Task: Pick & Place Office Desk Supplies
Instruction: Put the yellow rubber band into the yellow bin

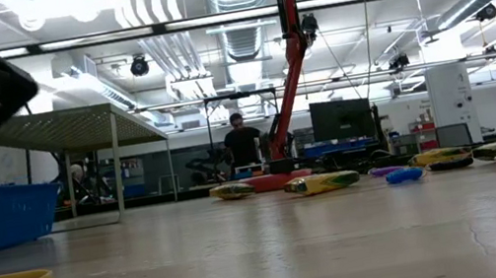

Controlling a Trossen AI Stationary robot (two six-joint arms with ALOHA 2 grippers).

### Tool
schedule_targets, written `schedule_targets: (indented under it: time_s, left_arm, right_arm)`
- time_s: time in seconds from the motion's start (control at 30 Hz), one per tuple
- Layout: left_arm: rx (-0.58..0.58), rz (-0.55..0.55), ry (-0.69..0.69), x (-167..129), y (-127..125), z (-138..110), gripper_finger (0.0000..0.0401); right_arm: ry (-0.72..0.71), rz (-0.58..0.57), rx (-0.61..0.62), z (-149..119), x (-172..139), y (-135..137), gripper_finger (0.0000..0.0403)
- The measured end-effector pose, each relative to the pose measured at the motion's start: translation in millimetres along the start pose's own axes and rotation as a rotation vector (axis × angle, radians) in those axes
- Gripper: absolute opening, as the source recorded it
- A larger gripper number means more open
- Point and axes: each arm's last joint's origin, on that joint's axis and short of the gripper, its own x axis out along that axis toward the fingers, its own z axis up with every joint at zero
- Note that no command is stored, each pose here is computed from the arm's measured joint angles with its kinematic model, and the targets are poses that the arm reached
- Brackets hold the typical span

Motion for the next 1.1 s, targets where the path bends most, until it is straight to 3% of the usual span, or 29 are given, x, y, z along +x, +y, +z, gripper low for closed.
schedule_targets:
  time_s: [0.4, 1.1]
  left_arm:
    - [-0.017, -0.014, -0.077, -4.1, -13.7, -7.1, 0.0207]
    - [-0.037, 0.028, 0.065, 34.9, -6.2, -18.4, 0.0196]
  right_arm:
    - [-0.003, 0.005, 0.003, 0.3, 0.0, 0.5, 0.0121]
    - [-0.013, 0.018, 0.012, 1.5, -0.1, 1.9, 0.0121]
